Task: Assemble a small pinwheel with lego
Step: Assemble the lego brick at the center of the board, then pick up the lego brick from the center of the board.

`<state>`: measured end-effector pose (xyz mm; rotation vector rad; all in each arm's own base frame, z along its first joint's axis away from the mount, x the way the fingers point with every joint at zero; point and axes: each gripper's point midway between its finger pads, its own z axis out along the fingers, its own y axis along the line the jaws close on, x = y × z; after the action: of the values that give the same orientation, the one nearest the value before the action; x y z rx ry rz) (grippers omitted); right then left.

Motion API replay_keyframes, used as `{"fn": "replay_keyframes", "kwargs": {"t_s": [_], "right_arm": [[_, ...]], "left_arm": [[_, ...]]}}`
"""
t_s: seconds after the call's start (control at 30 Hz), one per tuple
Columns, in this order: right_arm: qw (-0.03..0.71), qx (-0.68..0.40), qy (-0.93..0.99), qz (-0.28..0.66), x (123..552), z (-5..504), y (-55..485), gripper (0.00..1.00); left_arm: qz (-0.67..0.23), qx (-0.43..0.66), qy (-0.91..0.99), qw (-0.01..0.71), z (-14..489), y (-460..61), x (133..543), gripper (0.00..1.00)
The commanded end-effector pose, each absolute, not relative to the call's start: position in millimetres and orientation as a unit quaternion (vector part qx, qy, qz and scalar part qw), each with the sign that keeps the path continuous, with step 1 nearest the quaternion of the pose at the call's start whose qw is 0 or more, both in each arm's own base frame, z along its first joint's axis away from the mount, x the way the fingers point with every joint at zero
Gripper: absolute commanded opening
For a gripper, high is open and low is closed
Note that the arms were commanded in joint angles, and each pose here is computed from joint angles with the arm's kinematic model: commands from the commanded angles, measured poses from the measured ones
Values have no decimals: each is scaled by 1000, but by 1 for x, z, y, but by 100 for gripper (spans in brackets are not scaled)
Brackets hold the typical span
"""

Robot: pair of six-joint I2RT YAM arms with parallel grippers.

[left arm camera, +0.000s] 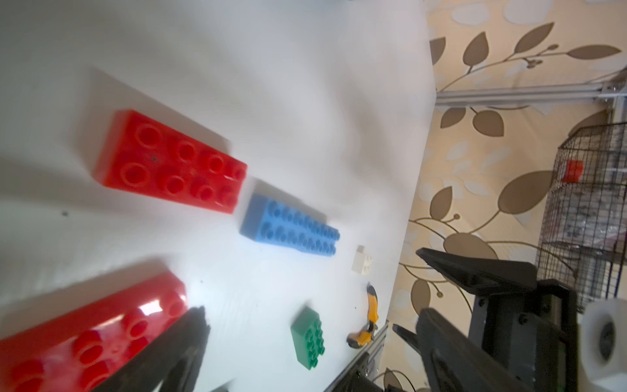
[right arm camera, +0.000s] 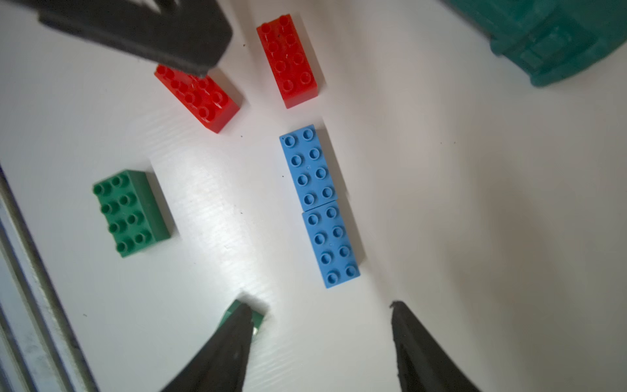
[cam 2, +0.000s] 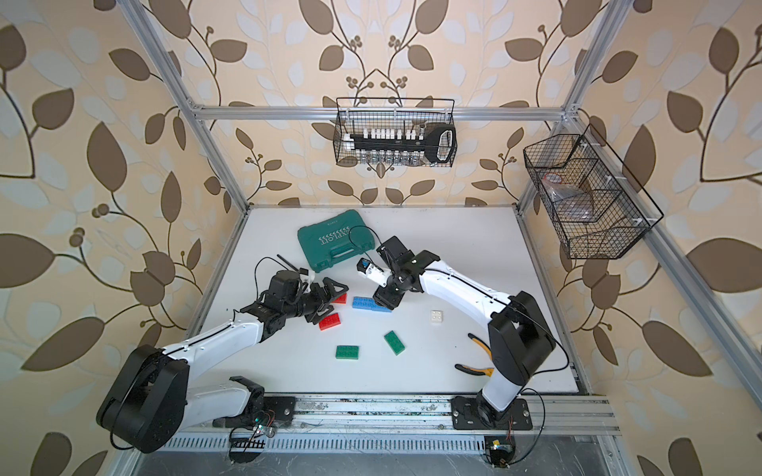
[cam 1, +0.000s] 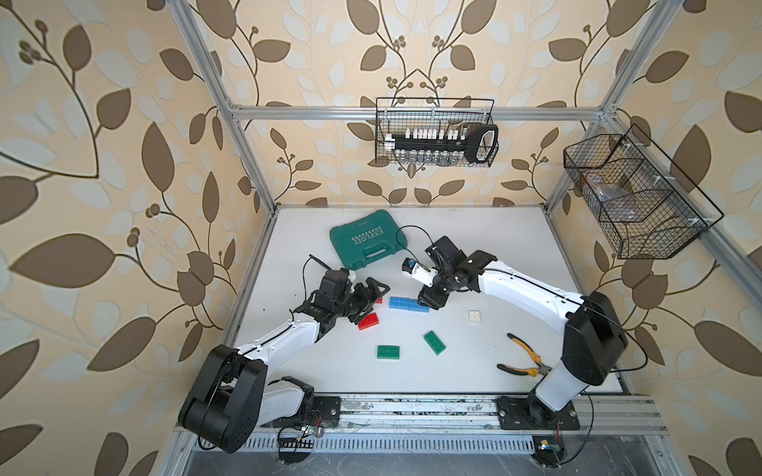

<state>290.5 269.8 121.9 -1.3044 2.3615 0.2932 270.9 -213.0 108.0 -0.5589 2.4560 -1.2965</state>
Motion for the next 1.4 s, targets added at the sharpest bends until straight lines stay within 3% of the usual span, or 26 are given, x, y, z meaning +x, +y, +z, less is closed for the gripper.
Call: {"fn": "replay_keyframes", "kwargs": {"t_s": [0.0,0.2,0.6,0.97,1.37], "right_arm": [[179,-376,902,114,248,91,267,66],[223,-347,903,117,230,68,264,66],[192,-353,910,103,212,37,260,58],[179,-311,932,53,202,34,243,57],[172,-311,934,42,202,27,242,47]], "left_arm": [[-490,-172,844,132,126,-233,263,99],[-471,-163,857,132,118,-238,260,99],[-453,-160,867,130,109,-243,255,99],[-450,-155,870,132,111,-249,257,99],[-447,-154,871,134,109,-248,257,99]]}}
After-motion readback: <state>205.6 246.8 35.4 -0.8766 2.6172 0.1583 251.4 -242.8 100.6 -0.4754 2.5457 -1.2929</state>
